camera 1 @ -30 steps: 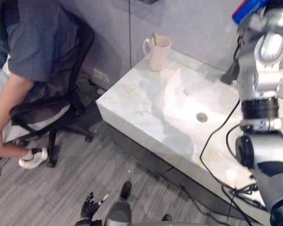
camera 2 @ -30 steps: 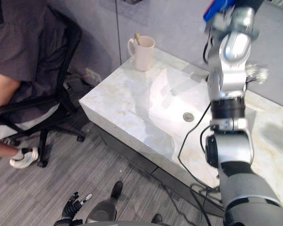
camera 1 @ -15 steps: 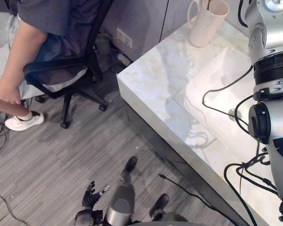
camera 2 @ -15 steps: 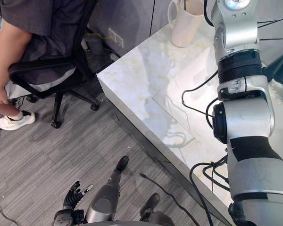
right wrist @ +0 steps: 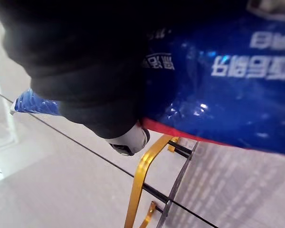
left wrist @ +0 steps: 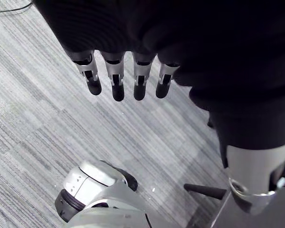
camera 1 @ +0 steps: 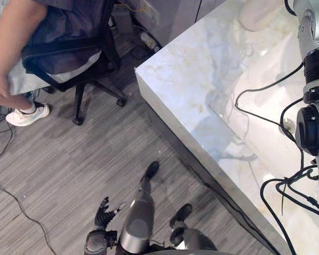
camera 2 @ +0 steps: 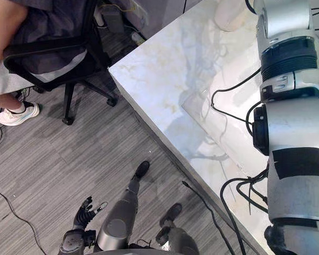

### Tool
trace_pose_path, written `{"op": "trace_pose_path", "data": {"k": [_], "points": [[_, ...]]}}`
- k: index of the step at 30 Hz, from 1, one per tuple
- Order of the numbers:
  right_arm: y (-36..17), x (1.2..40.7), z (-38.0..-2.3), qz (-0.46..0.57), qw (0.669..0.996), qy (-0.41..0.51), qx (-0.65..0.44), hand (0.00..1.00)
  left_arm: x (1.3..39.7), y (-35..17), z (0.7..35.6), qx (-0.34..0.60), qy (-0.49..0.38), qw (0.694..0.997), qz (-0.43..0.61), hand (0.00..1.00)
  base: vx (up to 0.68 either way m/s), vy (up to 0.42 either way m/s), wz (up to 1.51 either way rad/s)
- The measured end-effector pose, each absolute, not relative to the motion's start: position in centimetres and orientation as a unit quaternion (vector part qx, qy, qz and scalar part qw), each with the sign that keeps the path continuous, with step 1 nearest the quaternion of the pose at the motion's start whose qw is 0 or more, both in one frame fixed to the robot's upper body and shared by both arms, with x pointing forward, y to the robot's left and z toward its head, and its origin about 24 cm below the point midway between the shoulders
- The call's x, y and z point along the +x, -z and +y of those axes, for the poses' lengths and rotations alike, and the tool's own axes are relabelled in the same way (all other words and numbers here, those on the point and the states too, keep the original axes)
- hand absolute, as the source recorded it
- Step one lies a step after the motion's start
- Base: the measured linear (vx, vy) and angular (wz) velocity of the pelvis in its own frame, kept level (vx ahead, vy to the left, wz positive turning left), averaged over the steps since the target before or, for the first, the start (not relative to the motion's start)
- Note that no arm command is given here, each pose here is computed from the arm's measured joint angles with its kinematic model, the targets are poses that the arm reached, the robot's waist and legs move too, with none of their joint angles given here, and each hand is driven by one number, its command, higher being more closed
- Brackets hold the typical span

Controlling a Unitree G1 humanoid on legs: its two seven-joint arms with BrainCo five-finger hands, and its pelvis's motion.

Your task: Organize washtable

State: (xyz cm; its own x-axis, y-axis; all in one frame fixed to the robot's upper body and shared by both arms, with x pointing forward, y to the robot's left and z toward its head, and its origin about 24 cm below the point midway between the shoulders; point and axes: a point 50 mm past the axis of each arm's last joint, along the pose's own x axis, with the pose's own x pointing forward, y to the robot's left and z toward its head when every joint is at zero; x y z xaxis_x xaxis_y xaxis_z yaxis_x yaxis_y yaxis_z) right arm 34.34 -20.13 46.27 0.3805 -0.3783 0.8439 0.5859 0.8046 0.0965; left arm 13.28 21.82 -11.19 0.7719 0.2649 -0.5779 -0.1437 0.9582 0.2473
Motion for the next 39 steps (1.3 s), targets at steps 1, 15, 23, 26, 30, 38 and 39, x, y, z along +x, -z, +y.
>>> {"op": "trace_pose_path", "data": {"k": [1, 15, 23, 26, 30, 38, 39], "points": [[-46.3, 34.3, -20.2, -0.475, 0.822, 0.295, -0.109, 1.0, 13.4, 11.2, 21.8, 0.095, -0.108, 0.937, 0.318, 0.0, 0.0, 0.044, 0.01], [-47.5, 32.5, -20.7, -0.513, 0.788, 0.331, -0.082, 0.0, 14.5, 10.8, 21.4, 0.097, -0.101, 0.943, 0.303, 0.0, 0.01, 0.037, 0.06], [-47.5, 32.4, -21.0, -0.513, 0.785, 0.338, -0.078, 0.0, 14.5, 10.8, 21.3, 0.097, -0.105, 0.943, 0.301, 0.0, 0.0, 0.036, 0.02], [-47.3, 32.5, -21.1, -0.512, 0.786, 0.339, -0.077, 0.0, 14.5, 10.8, 21.3, 0.097, -0.105, 0.943, 0.301, 0.0, 0.0, 0.041, 0.02], [-46.8, 32.6, -21.7, -0.512, 0.785, 0.344, -0.064, 0.0, 14.5, 10.8, 21.3, 0.097, -0.105, 0.943, 0.302, 0.0, -0.01, 0.043, 0.01], [-44.7, 32.8, -23.1, -0.501, 0.786, 0.36, -0.037, 0.0, 14.4, 10.9, 21.1, 0.098, -0.104, 0.941, 0.307, 0.0, -0.02, 0.048, 0.0], [-44.5, 32.9, -23.2, -0.5, 0.787, 0.361, -0.035, 0.0, 14.4, 10.9, 21.1, 0.099, -0.103, 0.941, 0.308, 0.0, -0.02, 0.049, -0.05]]}}
